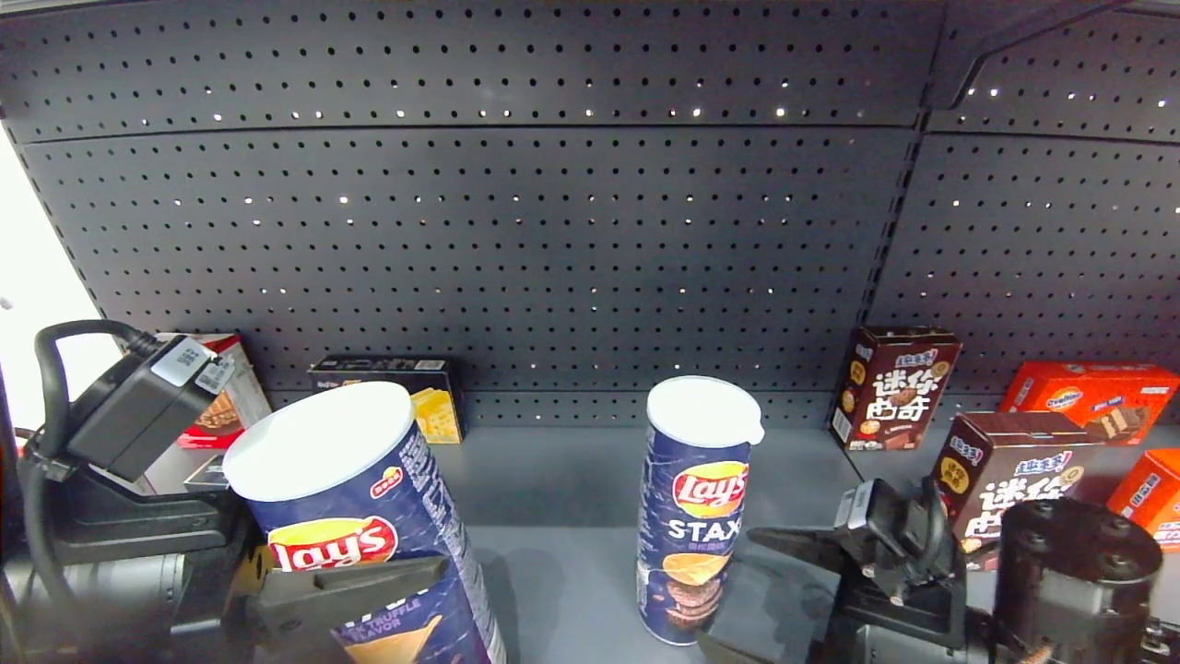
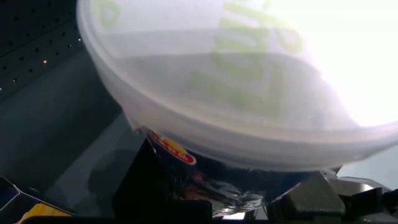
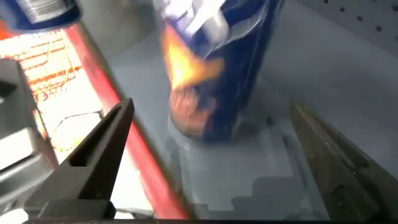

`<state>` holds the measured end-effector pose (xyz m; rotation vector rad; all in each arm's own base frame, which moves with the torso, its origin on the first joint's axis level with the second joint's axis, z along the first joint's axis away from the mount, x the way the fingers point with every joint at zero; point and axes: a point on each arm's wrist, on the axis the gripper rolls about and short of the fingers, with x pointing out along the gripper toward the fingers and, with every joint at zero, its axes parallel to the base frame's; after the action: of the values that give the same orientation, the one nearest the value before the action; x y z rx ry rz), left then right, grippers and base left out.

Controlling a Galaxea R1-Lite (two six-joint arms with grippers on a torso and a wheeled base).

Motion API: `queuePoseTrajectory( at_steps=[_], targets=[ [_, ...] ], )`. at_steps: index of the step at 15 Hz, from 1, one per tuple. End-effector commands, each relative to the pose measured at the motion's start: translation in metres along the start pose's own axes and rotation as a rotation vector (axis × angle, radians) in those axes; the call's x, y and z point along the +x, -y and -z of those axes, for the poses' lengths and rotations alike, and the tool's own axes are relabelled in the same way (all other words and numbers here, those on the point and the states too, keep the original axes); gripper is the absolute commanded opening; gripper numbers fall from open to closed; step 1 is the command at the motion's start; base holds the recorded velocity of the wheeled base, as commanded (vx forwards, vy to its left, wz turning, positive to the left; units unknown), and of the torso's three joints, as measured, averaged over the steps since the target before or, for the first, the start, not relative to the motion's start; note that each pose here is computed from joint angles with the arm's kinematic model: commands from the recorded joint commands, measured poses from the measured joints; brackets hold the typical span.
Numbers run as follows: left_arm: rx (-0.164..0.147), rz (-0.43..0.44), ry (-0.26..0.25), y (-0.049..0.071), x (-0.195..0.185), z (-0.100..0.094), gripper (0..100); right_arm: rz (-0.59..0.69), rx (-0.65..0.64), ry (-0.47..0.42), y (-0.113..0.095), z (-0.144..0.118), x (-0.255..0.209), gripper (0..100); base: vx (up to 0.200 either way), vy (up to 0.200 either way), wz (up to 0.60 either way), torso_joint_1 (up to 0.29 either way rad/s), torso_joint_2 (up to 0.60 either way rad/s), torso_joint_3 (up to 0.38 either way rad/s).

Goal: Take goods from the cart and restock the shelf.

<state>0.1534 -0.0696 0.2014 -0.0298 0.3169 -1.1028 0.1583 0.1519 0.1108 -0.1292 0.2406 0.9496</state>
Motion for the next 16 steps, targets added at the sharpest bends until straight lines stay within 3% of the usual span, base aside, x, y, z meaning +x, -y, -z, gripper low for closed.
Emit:
queuePoseTrajectory(
  at_steps=[1,6,16],
  targets=[
    [0.001,0.001,0.001,0.000,0.000,0.000,0,0.039,0.005,0.022,0.003,0.001,-0.024,100,0.000,0.000,0.00,0.000,0.00,0.000],
    [0.000,0.001,0.000,0.000,0.000,0.000,0,0.164,0.021,0.018,0.022,0.000,-0.024,100,0.000,0.000,0.00,0.000,0.00,0.000],
    [-0.011,-0.006,-0.011,0.001,-0.002,0.007,0,0.209,0.024,0.011,0.035,-0.006,0.007,100,0.000,0.000,0.00,0.000,0.00,0.000]
  ],
)
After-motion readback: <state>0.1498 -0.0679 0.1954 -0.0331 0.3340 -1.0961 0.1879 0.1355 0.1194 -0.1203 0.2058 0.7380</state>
